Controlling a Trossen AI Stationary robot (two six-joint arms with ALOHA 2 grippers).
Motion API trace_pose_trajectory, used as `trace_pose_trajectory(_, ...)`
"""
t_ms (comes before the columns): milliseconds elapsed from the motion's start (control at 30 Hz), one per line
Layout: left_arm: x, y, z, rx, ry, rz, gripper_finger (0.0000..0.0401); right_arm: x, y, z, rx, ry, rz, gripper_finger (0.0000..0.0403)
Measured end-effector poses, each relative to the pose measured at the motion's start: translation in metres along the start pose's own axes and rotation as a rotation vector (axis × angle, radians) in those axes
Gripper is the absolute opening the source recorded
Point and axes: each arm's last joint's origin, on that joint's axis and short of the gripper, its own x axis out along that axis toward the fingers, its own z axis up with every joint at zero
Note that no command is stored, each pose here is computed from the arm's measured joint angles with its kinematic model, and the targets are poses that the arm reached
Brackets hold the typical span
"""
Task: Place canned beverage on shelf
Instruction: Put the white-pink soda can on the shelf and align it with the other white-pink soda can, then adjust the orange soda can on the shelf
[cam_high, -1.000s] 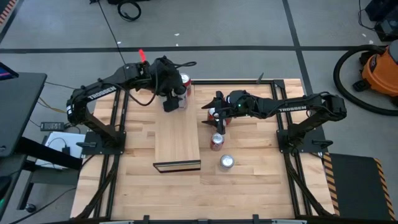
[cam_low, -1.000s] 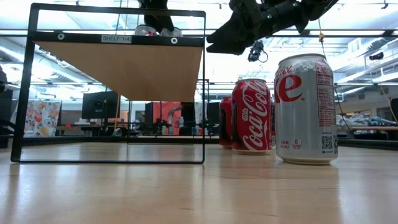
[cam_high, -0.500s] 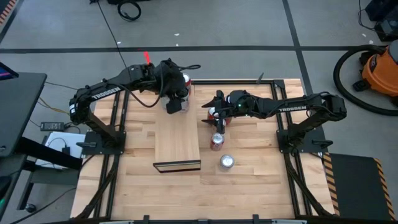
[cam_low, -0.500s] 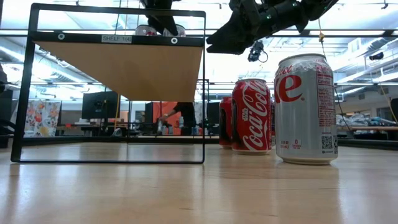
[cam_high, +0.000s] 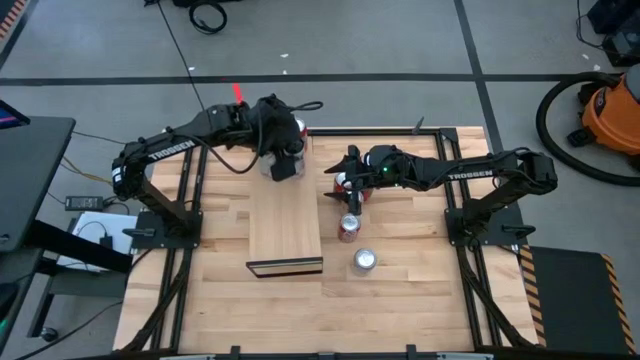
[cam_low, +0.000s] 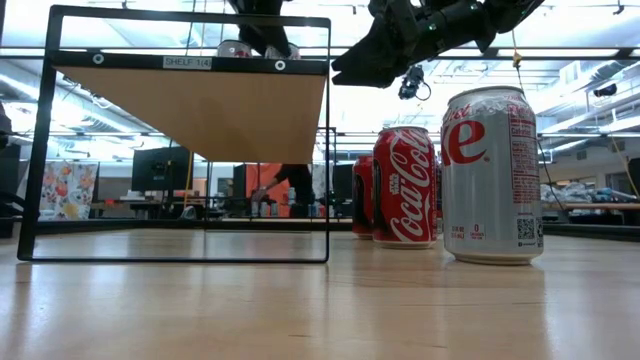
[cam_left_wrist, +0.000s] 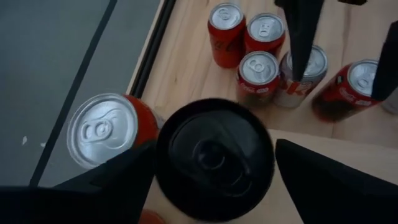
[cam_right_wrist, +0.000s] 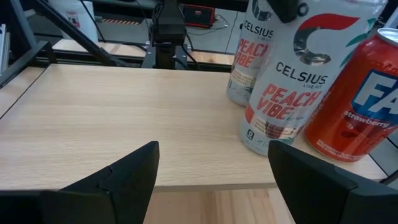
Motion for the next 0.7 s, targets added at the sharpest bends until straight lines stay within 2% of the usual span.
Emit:
trace_pose_trajectory(167,-0.013,0.002,0.008,0.007,-0.047,0.004,0.0367,0.0,0.0,0.0,0.0,0.004,0.001,0.0312)
trace_pose_trajectory(367,-0.044,0.002,0.019,0.027,-0.106,-0.004,0.0373,0.0,0.0,-0.003,-0.004,0.029,0.006,0.0312)
trace_pose_trajectory(500,-0.056,-0.015,0.015,0.077,-0.119,-0.119,0.0373,0.0,0.0,-0.004,-0.022,0.045,-0.009,0.0312)
trace_pose_trajectory(700,-0.055,-0.058,0.002,0.195,-0.105,-0.236,0.0373,0.0,0.0,-0.005,-0.023,0.053,-0.027,0.0312)
